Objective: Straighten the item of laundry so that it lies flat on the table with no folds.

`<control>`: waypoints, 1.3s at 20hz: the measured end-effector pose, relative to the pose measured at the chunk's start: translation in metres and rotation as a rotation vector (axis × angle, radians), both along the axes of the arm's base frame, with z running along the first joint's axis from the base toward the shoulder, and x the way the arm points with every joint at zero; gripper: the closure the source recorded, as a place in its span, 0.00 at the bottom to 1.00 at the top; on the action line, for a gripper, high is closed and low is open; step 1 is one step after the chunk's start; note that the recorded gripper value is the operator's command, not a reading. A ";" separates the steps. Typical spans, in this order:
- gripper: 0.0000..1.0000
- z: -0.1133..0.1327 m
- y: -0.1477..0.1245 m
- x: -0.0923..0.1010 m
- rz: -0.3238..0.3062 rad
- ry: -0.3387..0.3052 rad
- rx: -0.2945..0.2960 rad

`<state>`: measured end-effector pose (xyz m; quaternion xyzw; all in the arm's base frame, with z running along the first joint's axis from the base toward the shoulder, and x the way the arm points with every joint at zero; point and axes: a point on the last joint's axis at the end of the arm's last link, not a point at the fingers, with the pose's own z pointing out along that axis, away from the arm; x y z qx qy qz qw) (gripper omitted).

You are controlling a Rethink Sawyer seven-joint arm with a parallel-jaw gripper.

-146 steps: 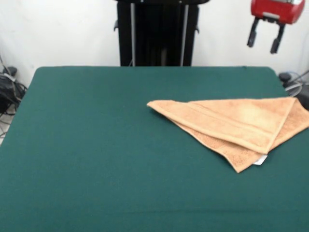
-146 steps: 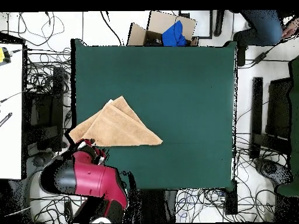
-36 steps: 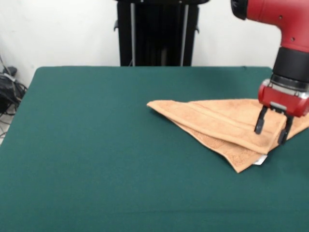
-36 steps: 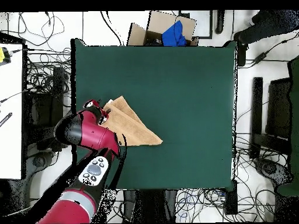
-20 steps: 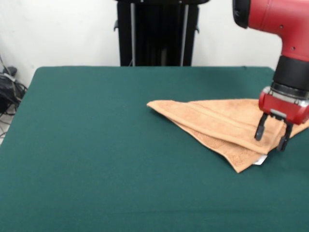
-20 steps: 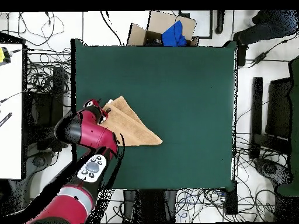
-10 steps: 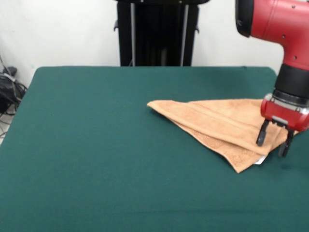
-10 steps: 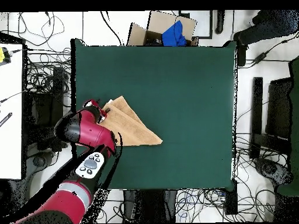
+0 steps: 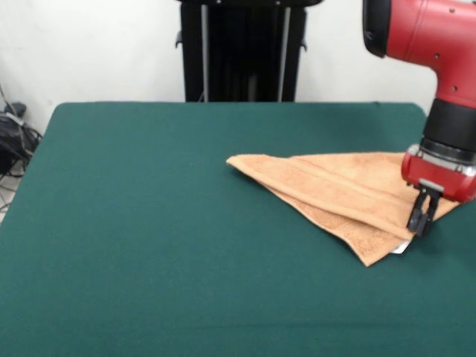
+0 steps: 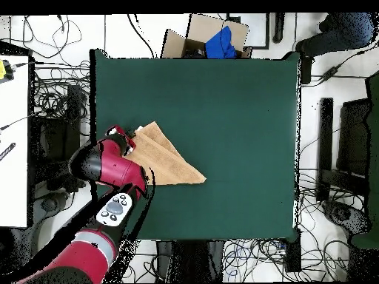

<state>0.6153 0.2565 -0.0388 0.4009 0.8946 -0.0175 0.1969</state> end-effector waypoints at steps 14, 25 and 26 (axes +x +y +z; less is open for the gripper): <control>0.00 0.005 -0.005 0.005 -0.009 -0.010 0.002; 0.00 0.011 -0.013 0.013 -0.024 -0.027 0.004; 0.00 0.011 -0.014 0.014 -0.026 -0.028 0.003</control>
